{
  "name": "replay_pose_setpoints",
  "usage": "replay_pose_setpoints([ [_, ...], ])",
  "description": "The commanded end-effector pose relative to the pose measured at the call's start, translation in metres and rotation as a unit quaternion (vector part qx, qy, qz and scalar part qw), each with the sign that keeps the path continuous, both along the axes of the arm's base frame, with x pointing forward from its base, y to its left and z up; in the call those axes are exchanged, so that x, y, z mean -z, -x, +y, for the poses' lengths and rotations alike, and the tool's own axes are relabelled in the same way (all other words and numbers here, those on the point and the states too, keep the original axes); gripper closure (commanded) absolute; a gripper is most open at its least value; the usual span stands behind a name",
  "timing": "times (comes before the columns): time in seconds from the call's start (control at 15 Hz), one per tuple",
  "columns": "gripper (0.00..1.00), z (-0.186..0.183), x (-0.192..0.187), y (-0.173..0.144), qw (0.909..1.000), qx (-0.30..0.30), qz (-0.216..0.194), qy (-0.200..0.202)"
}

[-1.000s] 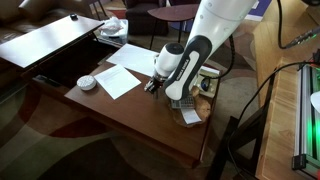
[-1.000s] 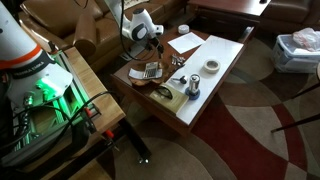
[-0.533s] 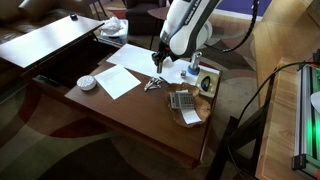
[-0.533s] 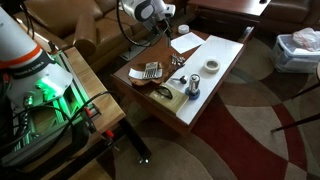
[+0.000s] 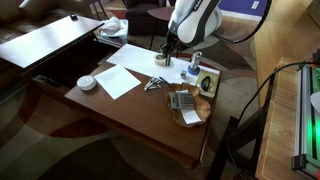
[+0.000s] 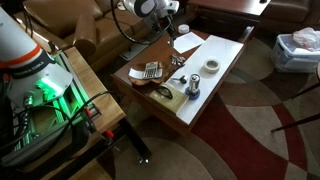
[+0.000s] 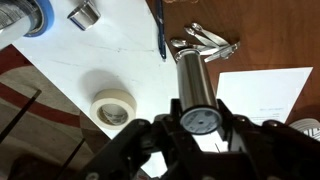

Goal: Pick up the metal cylinder and move it forward onto the book in the top right corner of the table

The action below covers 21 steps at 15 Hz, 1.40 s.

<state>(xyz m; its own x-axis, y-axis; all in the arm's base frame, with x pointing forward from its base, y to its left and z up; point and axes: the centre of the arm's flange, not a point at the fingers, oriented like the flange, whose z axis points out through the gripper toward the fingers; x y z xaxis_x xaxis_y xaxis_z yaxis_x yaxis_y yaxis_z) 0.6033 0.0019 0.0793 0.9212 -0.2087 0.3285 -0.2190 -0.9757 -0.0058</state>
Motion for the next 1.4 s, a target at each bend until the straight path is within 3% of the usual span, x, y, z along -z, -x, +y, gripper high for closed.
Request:
replay_pose_setpoints([
  [0.0, 0.88, -0.002, 0.005, 0.0, 0.9999, 0.007, -0.005, 0.012],
  [0.27, 0.88, -0.053, 0.015, 0.005, 0.9947, 0.062, -0.011, 0.081],
  [0.47, 0.88, -0.114, 0.014, 0.03, 0.9841, 0.125, 0.023, 0.125],
  [0.73, 0.88, -0.186, 0.023, 0.085, 0.9684, 0.192, 0.116, 0.109],
  [0.87, 0.88, -0.201, 0.029, 0.111, 0.9613, 0.204, 0.167, 0.081],
  [1.07, 0.88, -0.215, 0.039, 0.132, 0.9512, 0.236, 0.199, 0.017],
  [1.13, 0.63, -0.208, 0.045, 0.119, 0.9551, 0.223, 0.184, 0.065],
  [1.33, 0.63, -0.216, 0.041, 0.124, 0.9527, 0.236, 0.189, 0.034],
])
